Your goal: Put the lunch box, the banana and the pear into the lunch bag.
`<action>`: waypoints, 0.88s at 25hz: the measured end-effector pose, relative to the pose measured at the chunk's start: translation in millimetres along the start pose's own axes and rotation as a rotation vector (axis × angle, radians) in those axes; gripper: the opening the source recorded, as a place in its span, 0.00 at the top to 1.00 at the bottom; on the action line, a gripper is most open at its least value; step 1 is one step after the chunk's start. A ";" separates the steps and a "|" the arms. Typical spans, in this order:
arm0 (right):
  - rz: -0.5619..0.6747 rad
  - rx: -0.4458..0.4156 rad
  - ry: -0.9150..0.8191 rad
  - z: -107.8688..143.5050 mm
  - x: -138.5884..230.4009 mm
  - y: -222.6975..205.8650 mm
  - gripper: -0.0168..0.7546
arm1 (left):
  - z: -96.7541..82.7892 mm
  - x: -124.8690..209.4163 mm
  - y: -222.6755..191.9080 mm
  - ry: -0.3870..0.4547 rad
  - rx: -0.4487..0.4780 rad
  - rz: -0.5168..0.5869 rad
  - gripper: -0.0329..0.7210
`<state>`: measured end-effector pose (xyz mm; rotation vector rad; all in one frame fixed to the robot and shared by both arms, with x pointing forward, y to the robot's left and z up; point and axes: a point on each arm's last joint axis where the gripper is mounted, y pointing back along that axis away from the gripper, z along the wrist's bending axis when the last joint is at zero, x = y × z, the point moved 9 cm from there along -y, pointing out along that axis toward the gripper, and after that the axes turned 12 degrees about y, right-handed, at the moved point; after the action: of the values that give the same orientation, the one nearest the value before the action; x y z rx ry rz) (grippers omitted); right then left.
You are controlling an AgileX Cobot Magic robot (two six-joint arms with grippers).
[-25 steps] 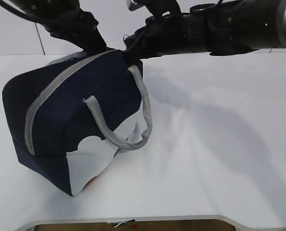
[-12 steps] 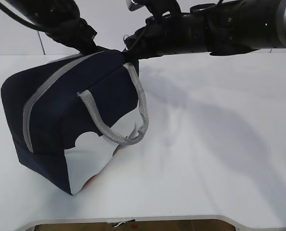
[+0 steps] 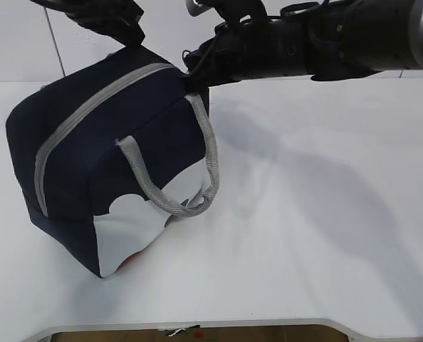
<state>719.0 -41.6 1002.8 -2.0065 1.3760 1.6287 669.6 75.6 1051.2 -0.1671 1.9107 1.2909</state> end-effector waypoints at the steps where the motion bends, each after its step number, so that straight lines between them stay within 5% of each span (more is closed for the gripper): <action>1: 0.001 0.002 0.002 -0.3 0.2 0.0 0.96 | -0.1 0.6 -0.4 0.000 0.001 0.004 0.97; 10: 0.043 0.064 -0.006 -12.5 10.5 -1.8 0.96 | -1.6 4.7 0.1 -0.001 0.009 0.032 0.97; 22: 0.099 0.007 -0.164 3.2 46.9 -25.2 0.96 | -2.5 8.9 -0.6 0.000 0.015 0.055 0.97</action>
<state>733.7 -50.2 952.2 -1.7812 1.4385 1.7828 662.7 76.0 1045.1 -0.1074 1.9370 1.3122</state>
